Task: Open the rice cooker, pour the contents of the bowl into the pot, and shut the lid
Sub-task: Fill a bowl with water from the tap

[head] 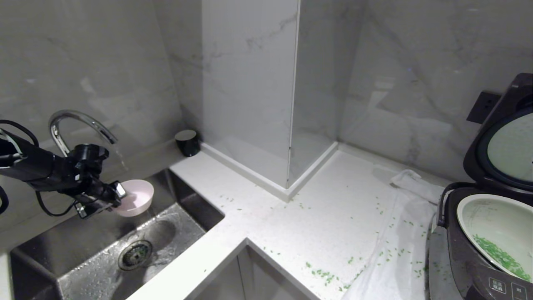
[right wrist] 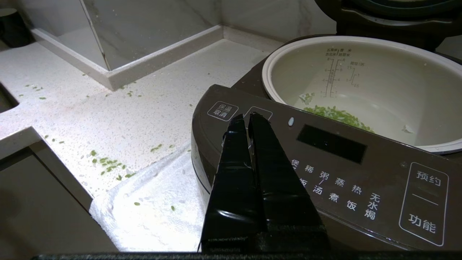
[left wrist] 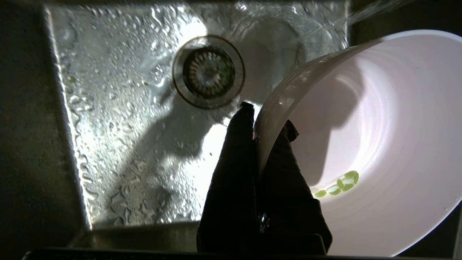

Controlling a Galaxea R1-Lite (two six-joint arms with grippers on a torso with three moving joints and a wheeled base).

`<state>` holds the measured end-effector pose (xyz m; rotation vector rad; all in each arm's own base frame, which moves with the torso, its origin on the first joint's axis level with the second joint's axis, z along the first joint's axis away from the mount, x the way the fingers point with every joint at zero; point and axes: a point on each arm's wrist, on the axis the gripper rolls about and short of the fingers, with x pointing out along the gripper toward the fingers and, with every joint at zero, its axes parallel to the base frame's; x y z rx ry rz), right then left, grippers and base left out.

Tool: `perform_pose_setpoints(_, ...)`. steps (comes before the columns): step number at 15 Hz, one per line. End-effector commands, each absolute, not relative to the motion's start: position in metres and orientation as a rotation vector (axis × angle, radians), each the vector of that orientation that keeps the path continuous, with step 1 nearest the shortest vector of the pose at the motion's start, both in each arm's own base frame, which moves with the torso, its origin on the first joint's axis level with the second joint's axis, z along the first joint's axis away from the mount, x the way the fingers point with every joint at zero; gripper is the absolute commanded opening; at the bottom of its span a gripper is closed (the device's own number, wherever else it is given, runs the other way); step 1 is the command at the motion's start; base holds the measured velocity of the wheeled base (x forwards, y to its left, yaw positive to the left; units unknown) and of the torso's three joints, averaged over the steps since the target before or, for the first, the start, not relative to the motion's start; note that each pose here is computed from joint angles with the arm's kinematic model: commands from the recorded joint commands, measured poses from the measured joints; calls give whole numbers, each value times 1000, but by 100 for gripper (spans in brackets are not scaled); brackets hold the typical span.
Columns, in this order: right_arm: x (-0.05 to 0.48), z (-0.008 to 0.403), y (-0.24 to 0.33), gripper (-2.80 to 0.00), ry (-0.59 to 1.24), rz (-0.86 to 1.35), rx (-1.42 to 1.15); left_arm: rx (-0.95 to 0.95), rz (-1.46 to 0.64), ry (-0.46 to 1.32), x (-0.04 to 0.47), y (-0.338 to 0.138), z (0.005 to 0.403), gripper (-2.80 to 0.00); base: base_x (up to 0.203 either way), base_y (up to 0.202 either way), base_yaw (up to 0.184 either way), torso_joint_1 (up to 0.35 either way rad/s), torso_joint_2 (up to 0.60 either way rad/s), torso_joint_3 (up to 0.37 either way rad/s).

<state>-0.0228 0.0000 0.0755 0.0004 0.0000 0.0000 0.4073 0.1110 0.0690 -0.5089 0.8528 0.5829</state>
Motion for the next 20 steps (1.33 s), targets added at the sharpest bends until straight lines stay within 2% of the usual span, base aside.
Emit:
perform_pose_setpoints(1, -23, 75, 0, -280, 2, 0, 1, -520, 627, 834, 422, 122, 56, -280, 0, 0, 0, 0, 0, 0)
perform_pose_setpoints(20, -23, 75, 0, -280, 2, 0, 0, -600, 642, 733, 433, 125, 75, -280, 0, 0, 0, 0, 0, 0)
